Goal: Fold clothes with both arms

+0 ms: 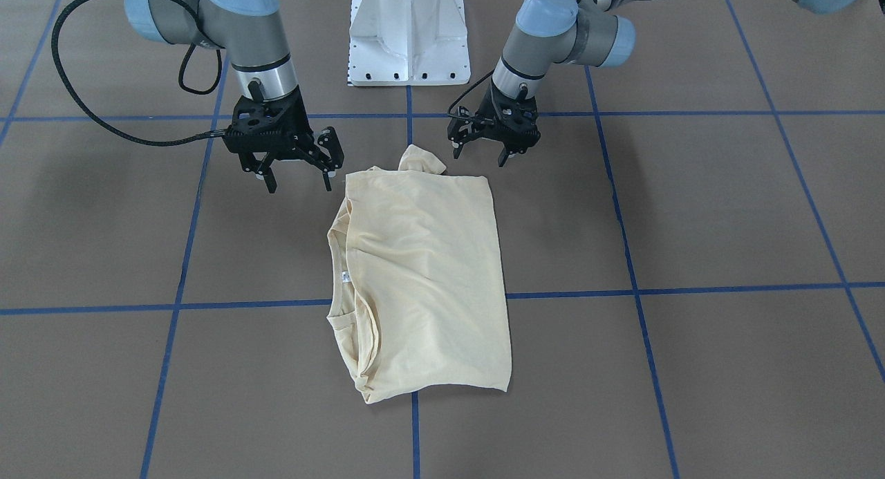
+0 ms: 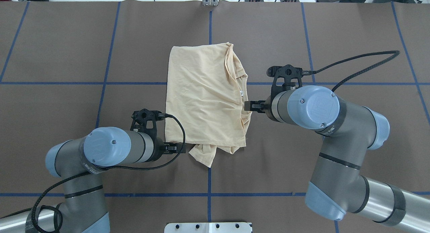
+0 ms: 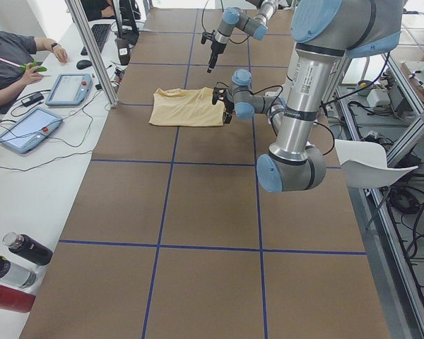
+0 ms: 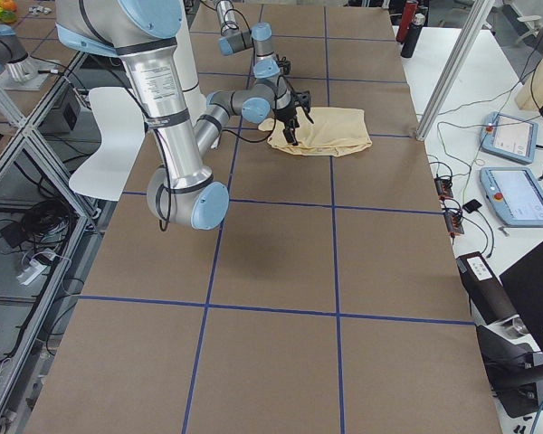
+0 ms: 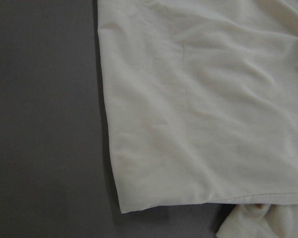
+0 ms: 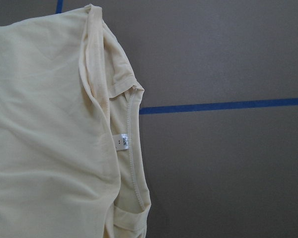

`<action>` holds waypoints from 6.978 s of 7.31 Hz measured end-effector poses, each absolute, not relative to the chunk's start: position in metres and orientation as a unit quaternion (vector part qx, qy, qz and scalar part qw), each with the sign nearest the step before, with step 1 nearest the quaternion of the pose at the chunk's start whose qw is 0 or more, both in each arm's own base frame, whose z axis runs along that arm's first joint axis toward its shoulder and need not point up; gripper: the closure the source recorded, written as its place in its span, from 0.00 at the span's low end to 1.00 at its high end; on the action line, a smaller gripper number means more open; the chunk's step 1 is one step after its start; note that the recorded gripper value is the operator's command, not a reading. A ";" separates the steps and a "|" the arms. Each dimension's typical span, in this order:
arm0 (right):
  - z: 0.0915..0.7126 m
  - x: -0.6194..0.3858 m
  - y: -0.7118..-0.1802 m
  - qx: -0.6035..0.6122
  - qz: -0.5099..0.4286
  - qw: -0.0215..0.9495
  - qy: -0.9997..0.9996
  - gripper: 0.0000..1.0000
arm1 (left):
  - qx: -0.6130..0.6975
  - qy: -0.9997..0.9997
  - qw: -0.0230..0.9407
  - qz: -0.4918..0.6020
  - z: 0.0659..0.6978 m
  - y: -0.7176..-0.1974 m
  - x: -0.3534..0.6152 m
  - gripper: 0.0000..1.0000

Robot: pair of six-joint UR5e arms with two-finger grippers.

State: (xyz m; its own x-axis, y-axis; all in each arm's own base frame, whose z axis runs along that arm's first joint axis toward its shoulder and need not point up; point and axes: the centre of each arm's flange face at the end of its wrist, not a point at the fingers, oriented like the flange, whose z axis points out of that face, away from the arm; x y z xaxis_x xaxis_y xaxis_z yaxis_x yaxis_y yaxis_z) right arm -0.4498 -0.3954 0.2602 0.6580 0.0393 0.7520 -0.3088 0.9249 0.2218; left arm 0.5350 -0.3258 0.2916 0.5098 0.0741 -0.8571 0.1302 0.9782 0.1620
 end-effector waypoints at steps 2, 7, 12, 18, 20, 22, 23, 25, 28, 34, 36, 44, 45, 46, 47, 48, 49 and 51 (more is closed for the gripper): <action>0.260 -0.451 -0.395 0.167 0.096 0.895 -0.402 0.00 | 0.104 0.494 0.863 -0.018 0.291 -0.328 0.537 0.27; 0.260 -0.455 -0.390 0.167 0.093 0.895 -0.403 0.00 | 0.088 0.506 0.854 -0.082 0.294 -0.350 0.531 0.35; 0.260 -0.456 -0.388 0.166 0.091 0.895 -0.403 0.00 | 0.087 0.501 0.857 -0.078 0.299 -0.351 0.539 0.44; 0.260 -0.457 -0.388 0.166 0.090 0.896 -0.403 0.00 | 0.087 0.499 0.859 -0.078 0.301 -0.352 0.541 0.72; 0.260 -0.457 -0.388 0.166 0.090 0.896 -0.402 0.00 | 0.086 0.499 0.859 -0.078 0.301 -0.353 0.542 1.00; 0.261 -0.458 -0.388 0.165 0.090 0.896 -0.401 0.00 | 0.087 0.498 0.859 -0.078 0.301 -0.353 0.542 1.00; 0.262 -0.461 -0.386 0.162 0.092 0.897 -0.402 0.00 | 0.087 0.499 0.859 -0.078 0.300 -0.353 0.541 1.00; 0.265 -0.477 -0.374 0.147 0.115 0.896 -0.403 0.07 | 0.089 0.501 0.857 -0.078 0.296 -0.353 0.538 1.00; 0.282 -0.522 -0.372 0.149 0.174 0.882 -0.411 0.20 | 0.089 0.503 0.856 -0.078 0.295 -0.353 0.538 1.00; 0.295 -0.571 -0.359 0.141 0.236 0.868 -0.414 0.46 | 0.088 0.504 0.855 -0.079 0.294 -0.353 0.538 1.00; 0.295 -0.572 -0.359 0.148 0.235 0.870 -0.407 0.47 | 0.088 0.504 0.856 -0.079 0.295 -0.353 0.538 1.00; 0.300 -0.578 -0.364 0.167 0.226 0.875 -0.395 0.58 | 0.089 0.504 0.856 -0.077 0.294 -0.353 0.539 1.00; 0.300 -0.578 -0.364 0.168 0.225 0.875 -0.394 0.83 | 0.089 0.504 0.855 -0.077 0.294 -0.353 0.539 1.00; 0.299 -0.579 -0.364 0.168 0.225 0.875 -0.394 1.00 | 0.089 0.505 0.855 -0.077 0.294 -0.353 0.539 1.00; 0.297 -0.579 -0.364 0.169 0.226 0.874 -0.395 1.00 | 0.089 0.506 0.855 -0.077 0.293 -0.352 0.539 1.00; 0.296 -0.580 -0.364 0.169 0.226 0.874 -0.396 1.00 | 0.089 0.506 0.855 -0.077 0.293 -0.352 0.539 1.00; 0.296 -0.580 -0.365 0.169 0.226 0.874 -0.396 1.00 | 0.089 0.506 0.854 -0.077 0.292 -0.352 0.538 1.00; 0.295 -0.579 -0.364 0.171 0.226 0.873 -0.397 1.00 | 0.090 0.508 0.853 -0.077 0.290 -0.352 0.537 1.00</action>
State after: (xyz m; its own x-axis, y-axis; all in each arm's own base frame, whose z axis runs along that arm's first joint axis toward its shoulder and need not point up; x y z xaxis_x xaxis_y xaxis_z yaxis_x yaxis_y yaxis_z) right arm -0.5786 -0.3645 0.2948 0.5826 0.2577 0.7708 -0.5297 0.8397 0.1196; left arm 0.5369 -0.3517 0.2898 0.4717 -0.0402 -0.8809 0.2224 0.9721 0.0747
